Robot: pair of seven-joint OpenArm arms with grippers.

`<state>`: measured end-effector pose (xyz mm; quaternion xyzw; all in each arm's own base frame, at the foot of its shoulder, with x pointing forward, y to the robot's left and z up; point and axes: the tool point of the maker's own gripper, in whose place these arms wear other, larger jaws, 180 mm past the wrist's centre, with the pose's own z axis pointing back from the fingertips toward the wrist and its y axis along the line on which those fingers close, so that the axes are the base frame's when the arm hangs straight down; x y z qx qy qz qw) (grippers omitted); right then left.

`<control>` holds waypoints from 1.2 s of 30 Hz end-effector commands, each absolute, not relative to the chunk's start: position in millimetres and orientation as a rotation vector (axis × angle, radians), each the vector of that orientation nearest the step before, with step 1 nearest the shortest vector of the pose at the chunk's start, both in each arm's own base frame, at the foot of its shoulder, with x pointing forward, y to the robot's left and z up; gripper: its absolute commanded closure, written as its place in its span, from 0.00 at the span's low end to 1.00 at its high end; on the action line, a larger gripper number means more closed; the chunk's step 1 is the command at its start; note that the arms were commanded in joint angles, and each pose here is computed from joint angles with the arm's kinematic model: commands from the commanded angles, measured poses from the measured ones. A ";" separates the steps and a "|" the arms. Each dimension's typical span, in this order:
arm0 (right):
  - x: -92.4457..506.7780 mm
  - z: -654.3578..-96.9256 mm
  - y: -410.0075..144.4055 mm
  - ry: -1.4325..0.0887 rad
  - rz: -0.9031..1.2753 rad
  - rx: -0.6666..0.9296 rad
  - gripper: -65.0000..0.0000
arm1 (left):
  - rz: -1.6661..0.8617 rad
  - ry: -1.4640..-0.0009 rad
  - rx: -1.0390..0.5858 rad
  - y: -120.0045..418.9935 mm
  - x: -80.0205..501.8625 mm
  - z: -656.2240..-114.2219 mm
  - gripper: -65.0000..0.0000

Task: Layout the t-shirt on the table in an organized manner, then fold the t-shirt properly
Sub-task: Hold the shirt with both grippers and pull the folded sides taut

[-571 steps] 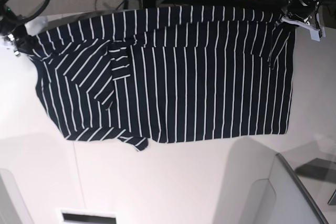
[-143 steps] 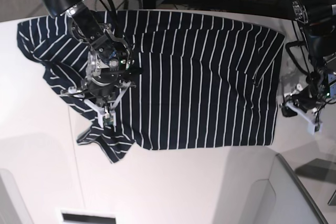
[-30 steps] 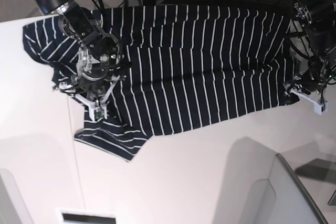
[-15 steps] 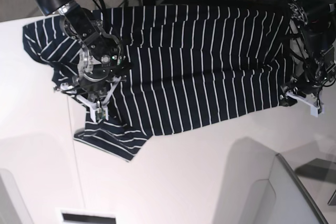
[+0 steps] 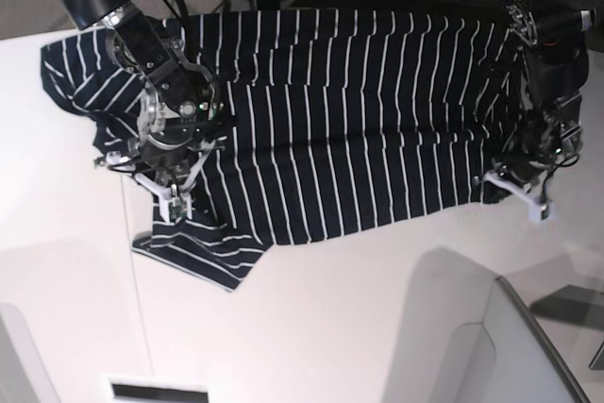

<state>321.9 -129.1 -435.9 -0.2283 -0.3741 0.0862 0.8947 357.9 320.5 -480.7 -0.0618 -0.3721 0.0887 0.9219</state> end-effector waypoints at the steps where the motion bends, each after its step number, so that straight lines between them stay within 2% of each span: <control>1: 340.5 -416.3 -131.1 -0.850 0.173 -0.495 1.00 | 0.164 -0.802 -0.118 325.0 372.2 -467.1 1.00; 10: 382.6 -380.4 -152.5 -0.923 0.112 -0.517 1.00 | 0.147 -0.888 -0.102 334.7 412.0 -427.7 1.00; 15: 407.0 -375.6 -177.6 -0.893 0.110 -0.538 1.00 | 0.143 -0.916 -0.086 344.3 422.4 -412.4 1.00; 27: 459.2 -355.5 -250.1 -0.961 0.240 -0.705 1.00 | 0.133 -0.993 -0.089 345.0 453.1 -377.6 1.00; 31: 470.1 -347.9 -272.5 -0.973 0.256 -0.754 1.00 | 0.122 -0.975 -0.097 340.8 461.4 -370.5 1.00; 36: 471.2 -353.5 -274.4 -0.977 0.279 -0.760 1.00 | 0.039 -0.952 -0.085 326.0 467.6 -371.4 1.00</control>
